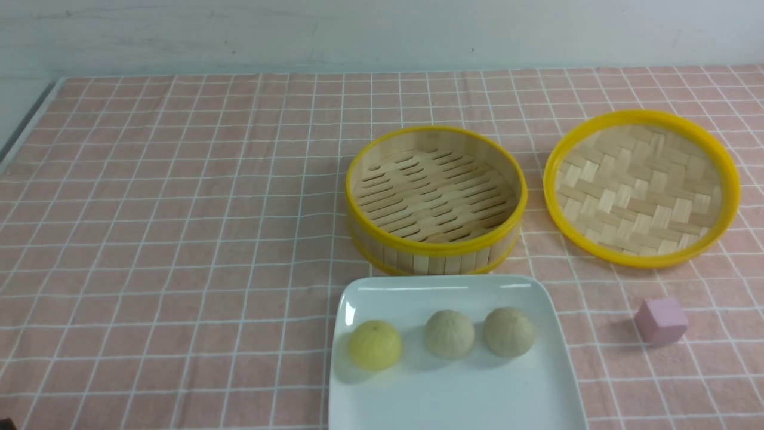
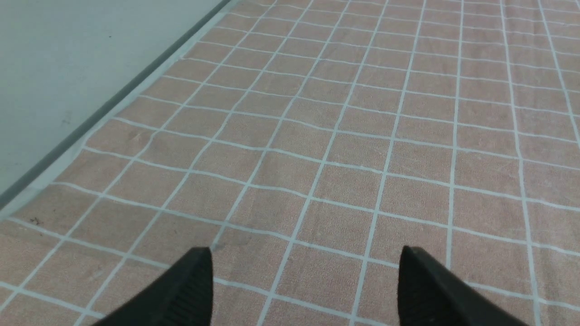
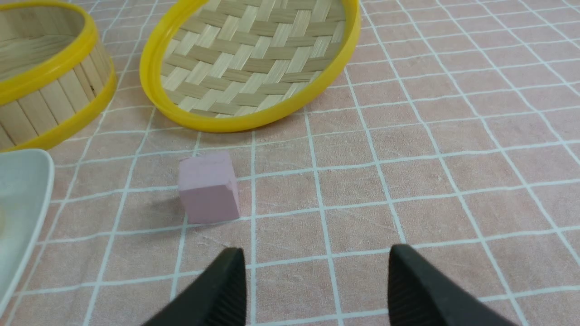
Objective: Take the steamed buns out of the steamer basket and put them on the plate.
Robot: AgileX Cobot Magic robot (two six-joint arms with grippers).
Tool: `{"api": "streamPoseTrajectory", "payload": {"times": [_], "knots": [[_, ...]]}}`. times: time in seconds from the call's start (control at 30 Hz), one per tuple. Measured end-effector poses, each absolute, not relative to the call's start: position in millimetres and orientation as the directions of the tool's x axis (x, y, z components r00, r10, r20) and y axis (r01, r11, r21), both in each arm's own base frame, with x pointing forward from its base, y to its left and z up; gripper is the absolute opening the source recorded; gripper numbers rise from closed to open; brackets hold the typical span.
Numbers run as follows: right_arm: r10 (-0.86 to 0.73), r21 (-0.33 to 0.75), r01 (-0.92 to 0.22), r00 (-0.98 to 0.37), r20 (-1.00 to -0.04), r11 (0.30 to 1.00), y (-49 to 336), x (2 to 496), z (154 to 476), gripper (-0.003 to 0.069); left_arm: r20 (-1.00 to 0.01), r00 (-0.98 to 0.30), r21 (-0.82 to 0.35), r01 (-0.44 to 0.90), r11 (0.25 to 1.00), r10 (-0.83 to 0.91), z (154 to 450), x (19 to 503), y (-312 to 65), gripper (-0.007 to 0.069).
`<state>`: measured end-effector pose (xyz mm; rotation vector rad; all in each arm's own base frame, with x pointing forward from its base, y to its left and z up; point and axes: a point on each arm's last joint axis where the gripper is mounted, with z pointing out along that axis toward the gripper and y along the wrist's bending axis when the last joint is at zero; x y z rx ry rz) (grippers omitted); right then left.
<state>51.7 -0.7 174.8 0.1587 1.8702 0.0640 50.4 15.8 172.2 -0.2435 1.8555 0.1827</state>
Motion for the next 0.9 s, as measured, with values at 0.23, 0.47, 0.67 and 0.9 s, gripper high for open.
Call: {"api": "streamPoseTrajectory", "payload": {"times": [0.23,0.47,0.67,0.9], "knots": [[0.142,0.125,0.077,-0.293,-0.945,0.989,-0.7,51.7,174.8,0.0422,-0.956,-0.283,0.002,-0.259,0.966,-0.074,172.1,50.4,15.9,0.0543],[0.142,0.125,0.077,-0.293,-0.945,0.989,-0.7,51.7,174.8,0.0422,-0.956,-0.283,0.002,-0.259,0.966,-0.074,172.1,50.4,15.9,0.0543],[0.142,0.125,0.077,-0.293,-0.945,0.989,-0.7,51.7,174.8,0.0422,-0.956,-0.285,0.002,-0.238,0.971,-0.068,172.1,50.7,14.7,0.0543],[0.142,0.125,0.077,-0.293,-0.945,0.989,-0.7,51.7,174.8,0.0422,-0.956,-0.288,0.003,-0.177,0.984,-0.049,172.2,51.5,11.6,0.0543]]}}
